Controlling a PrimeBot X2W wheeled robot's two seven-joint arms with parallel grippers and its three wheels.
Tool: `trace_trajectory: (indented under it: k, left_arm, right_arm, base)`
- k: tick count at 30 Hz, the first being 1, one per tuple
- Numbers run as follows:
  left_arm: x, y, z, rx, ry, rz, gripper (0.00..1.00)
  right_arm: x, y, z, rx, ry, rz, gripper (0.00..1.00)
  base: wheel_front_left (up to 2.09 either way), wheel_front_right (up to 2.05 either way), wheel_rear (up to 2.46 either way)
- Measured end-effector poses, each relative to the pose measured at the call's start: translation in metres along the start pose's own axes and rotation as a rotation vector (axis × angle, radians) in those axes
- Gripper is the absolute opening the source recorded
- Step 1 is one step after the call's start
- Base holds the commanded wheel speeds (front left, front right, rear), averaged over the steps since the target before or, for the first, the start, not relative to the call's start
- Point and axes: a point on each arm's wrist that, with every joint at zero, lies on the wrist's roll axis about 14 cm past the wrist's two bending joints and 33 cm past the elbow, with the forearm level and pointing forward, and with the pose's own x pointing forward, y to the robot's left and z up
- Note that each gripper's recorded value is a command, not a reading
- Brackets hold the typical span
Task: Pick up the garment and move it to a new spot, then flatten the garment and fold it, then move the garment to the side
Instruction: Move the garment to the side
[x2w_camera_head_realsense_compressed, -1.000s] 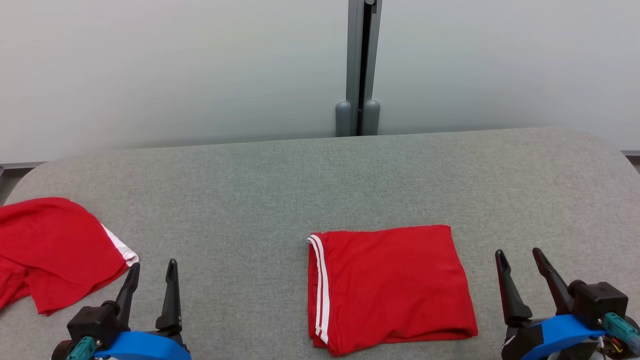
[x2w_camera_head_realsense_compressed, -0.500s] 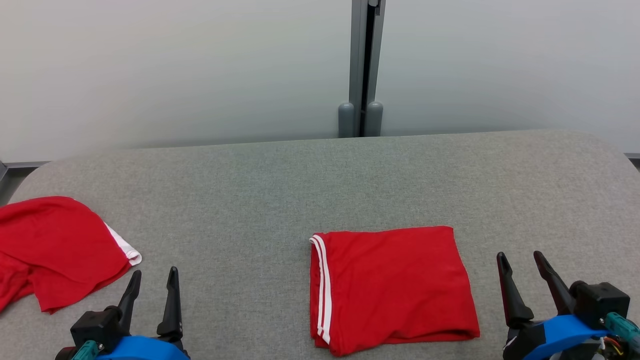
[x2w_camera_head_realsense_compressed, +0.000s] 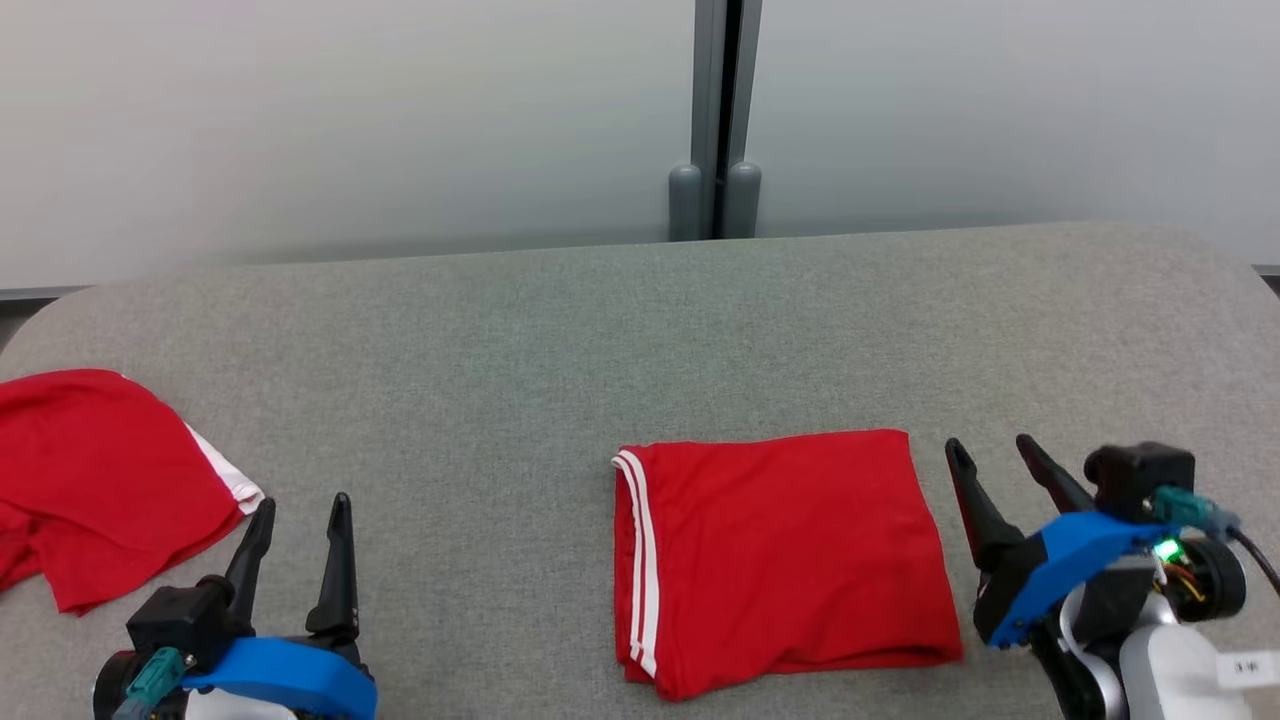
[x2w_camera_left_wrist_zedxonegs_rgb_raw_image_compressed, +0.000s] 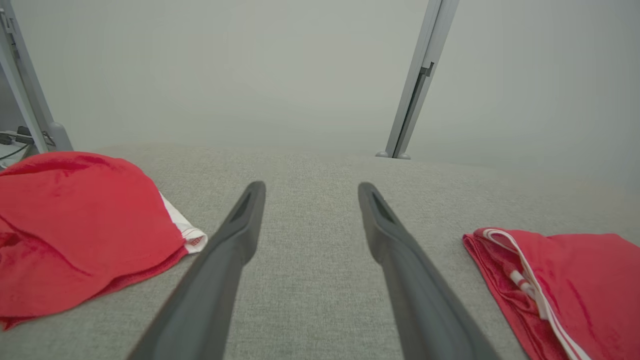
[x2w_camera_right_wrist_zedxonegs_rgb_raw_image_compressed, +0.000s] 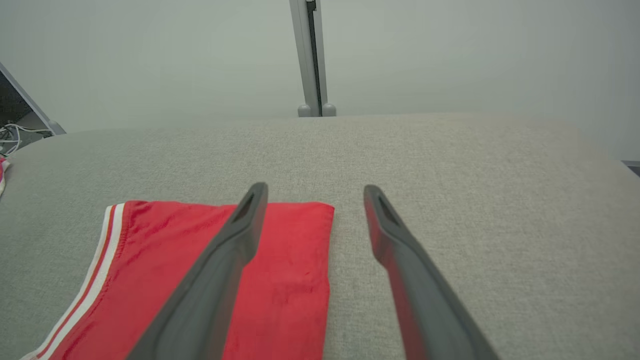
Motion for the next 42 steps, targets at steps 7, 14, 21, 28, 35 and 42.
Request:
trace_trajectory:
  k: [7,14,21,28,35,42]
  left_arm:
    - [0.015,-0.002,0.004,0.003,-0.002,-0.017,1.0]
    - [0.02,0.009,0.006,0.016,-0.001,0.0,1.0]
    - [0.017,0.014,0.002,0.014,0.011,0.015,1.0]
    - [0.024,0.006,-0.002,0.006,0.018,-0.009,1.0]
    - [0.045,-0.013,-0.011,0.006,0.038,-0.074,1.0]
    - [0.082,-0.054,-0.02,-0.003,0.043,-0.202,1.0]
  right_arm:
    - [0.035,0.005,-0.035,0.01,0.306,0.019,1.0]
    - [0.042,0.008,-0.096,-0.015,0.624,0.018,1.0]
    - [0.037,0.008,-0.125,0.007,0.763,0.017,1.0]
    - [0.034,0.015,-0.127,-0.006,0.781,0.052,0.0]
    - [0.055,0.028,-0.086,-0.277,0.605,0.182,0.0]
    - [0.069,-0.045,-0.022,-0.544,0.519,0.093,0.0]
  base:
    - [0.0,0.0,0.0]
    - [0.0,0.0,0.0]
    - [0.0,0.0,0.0]
    - [0.0,0.0,0.0]
    - [0.0,0.0,0.0]
    - [0.0,0.0,0.0]
